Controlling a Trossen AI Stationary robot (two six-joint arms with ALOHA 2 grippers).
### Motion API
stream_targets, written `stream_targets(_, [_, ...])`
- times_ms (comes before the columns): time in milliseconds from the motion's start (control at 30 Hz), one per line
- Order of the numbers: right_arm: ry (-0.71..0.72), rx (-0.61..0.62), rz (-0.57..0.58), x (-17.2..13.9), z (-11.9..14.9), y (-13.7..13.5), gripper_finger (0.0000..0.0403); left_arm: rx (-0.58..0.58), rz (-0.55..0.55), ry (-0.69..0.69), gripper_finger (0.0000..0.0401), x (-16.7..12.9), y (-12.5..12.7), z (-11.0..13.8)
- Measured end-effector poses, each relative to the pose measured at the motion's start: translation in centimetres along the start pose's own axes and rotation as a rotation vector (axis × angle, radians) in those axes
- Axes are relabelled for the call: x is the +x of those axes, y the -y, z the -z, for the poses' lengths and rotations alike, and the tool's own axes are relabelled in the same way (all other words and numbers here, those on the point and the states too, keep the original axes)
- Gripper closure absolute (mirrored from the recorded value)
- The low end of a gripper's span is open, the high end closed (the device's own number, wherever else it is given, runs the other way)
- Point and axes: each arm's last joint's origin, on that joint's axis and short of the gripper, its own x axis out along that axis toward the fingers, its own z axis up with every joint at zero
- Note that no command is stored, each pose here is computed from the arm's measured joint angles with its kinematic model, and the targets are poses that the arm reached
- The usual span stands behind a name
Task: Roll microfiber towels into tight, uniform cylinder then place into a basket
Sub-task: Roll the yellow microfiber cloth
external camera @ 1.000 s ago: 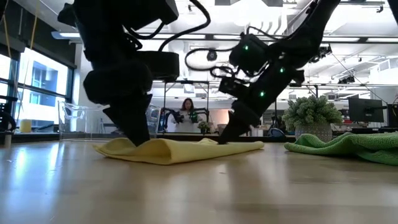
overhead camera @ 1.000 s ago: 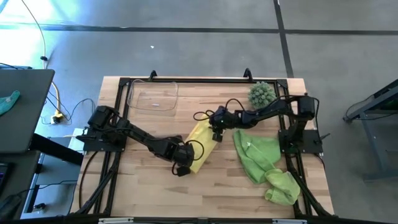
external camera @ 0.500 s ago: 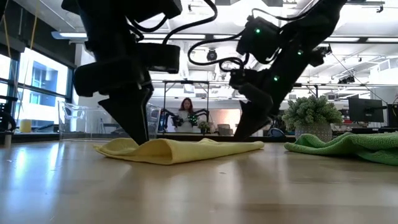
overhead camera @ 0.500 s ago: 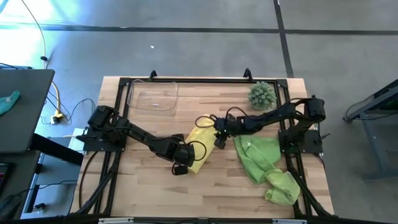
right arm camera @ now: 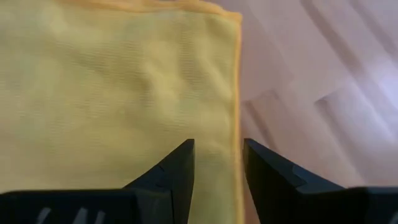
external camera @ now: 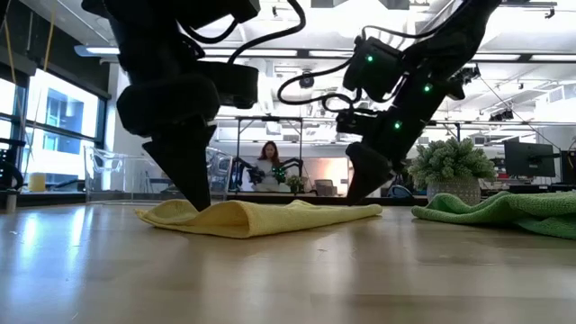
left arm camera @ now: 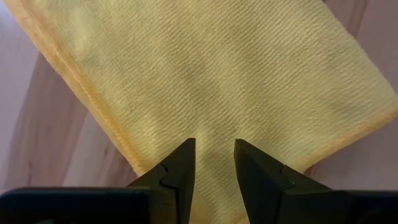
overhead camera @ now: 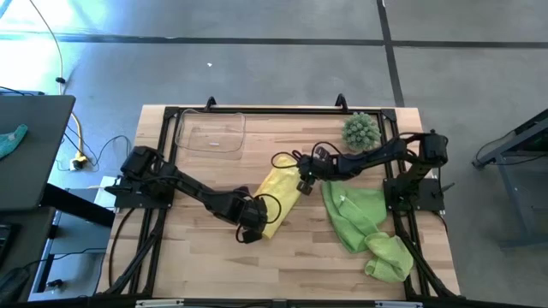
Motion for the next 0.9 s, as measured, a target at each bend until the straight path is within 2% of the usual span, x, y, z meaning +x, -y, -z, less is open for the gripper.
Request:
stream_targets(167, [-0.005, 0.018, 0.008, 0.3, -0.3, 1.1, 0.0275, -0.044, -0.002, -0.008, 0.0300, 0.7, 0.2, 0.1])
stream_targets(267, [-0.012, 0.094, -0.085, 0.0, -0.5, 1.0, 0.0275, -0.050, -0.001, -0.001, 0.0300, 1.0, 0.3, 0.1])
stream_targets(367, [-0.026, 0.098, -0.168, -0.5, -0.3, -0.1, 0.0275, -0.044, 0.027, 0.038, 0.0300, 1.0, 0.5, -0.4])
stream_targets(567, [-0.047, 0.086, -0.200, -1.4, 0.6, -2.7, 0.0275, 0.022, 0.135, 0.106, 0.0300, 1.1, 0.7, -1.7])
stream_targets(700, [-0.026, 0.040, -0.135, -1.7, 1.3, -4.1, 0.0275, 0.071, 0.149, 0.138, 0.0300, 1.0, 0.4, -2.4])
stream_targets(800, [-0.011, 0.032, -0.050, -1.1, 1.7, -4.3, 0.0275, 0.089, 0.143, 0.163, 0.0300, 0.3, 0.3, -3.1])
stream_targets(900, [-0.019, 0.029, -0.014, -0.4, 1.9, -4.2, 0.0275, 0.102, 0.136, 0.155, 0.0300, -0.7, 0.3, -3.7])
